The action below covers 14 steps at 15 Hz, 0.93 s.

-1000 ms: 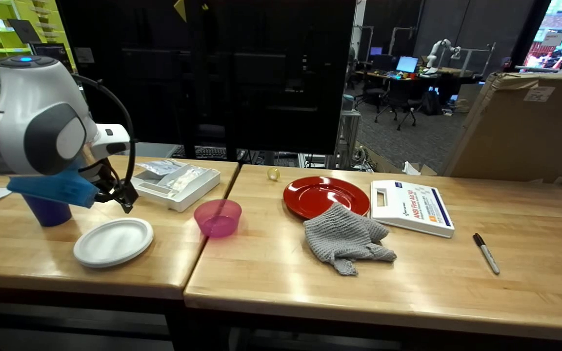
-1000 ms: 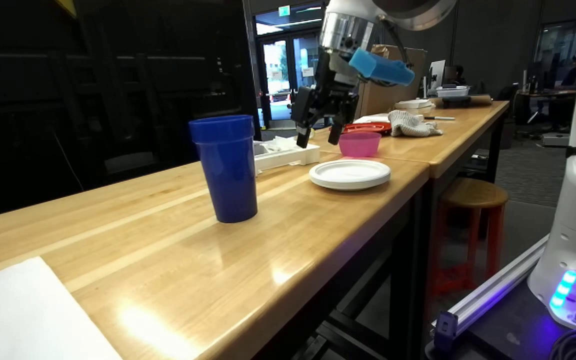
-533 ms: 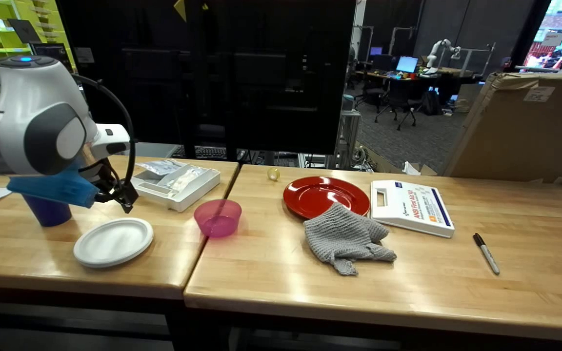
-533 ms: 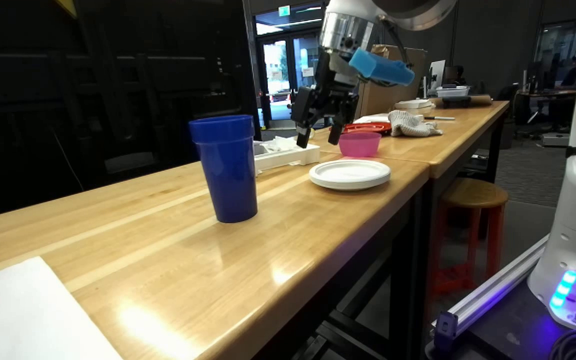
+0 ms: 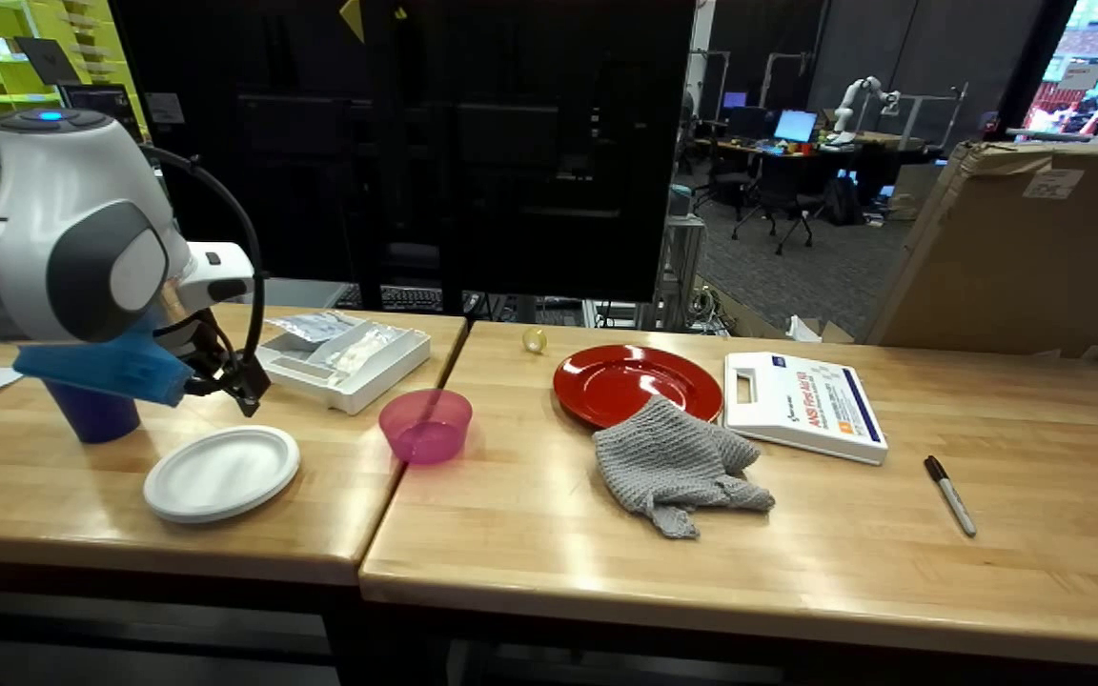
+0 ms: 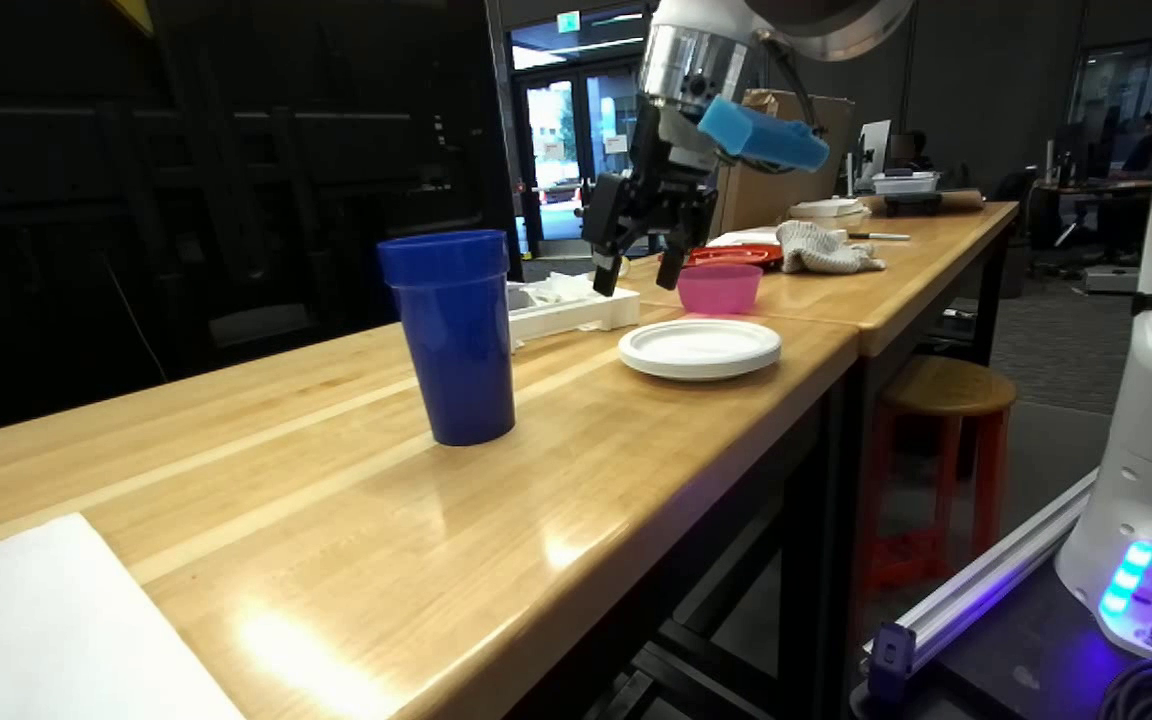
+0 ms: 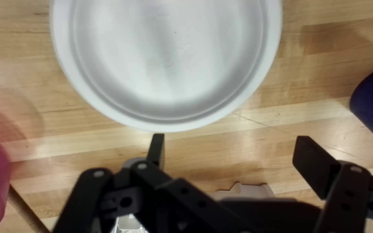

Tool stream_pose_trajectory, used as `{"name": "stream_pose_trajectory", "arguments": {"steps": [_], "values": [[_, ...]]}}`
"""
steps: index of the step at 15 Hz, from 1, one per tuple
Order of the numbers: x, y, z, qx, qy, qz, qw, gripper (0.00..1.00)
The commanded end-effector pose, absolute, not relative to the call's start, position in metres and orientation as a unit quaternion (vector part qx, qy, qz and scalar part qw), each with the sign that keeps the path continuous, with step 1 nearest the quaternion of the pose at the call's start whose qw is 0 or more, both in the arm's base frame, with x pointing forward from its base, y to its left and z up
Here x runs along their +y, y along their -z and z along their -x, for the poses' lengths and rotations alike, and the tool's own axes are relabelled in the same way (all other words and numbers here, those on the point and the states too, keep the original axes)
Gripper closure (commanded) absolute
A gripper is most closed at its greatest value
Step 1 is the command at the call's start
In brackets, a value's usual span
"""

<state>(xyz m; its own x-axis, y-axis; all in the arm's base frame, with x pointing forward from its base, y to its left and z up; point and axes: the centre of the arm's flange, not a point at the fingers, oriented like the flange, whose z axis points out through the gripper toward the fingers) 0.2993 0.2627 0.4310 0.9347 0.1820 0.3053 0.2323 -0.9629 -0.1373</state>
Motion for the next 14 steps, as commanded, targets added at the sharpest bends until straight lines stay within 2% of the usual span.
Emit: {"name": "stream_pose_trajectory", "arguments": {"steps": [1,8,14], "values": [[0.263,-0.431,-0.299,-0.106,0.147,0.98,0.086,0.0],[0.263,-0.431,-0.299,-0.106,0.147,0.98,0.086,0.0],[0.268,-0.394,-0.278,-0.099,0.155,0.983,-0.004,0.0]]}}
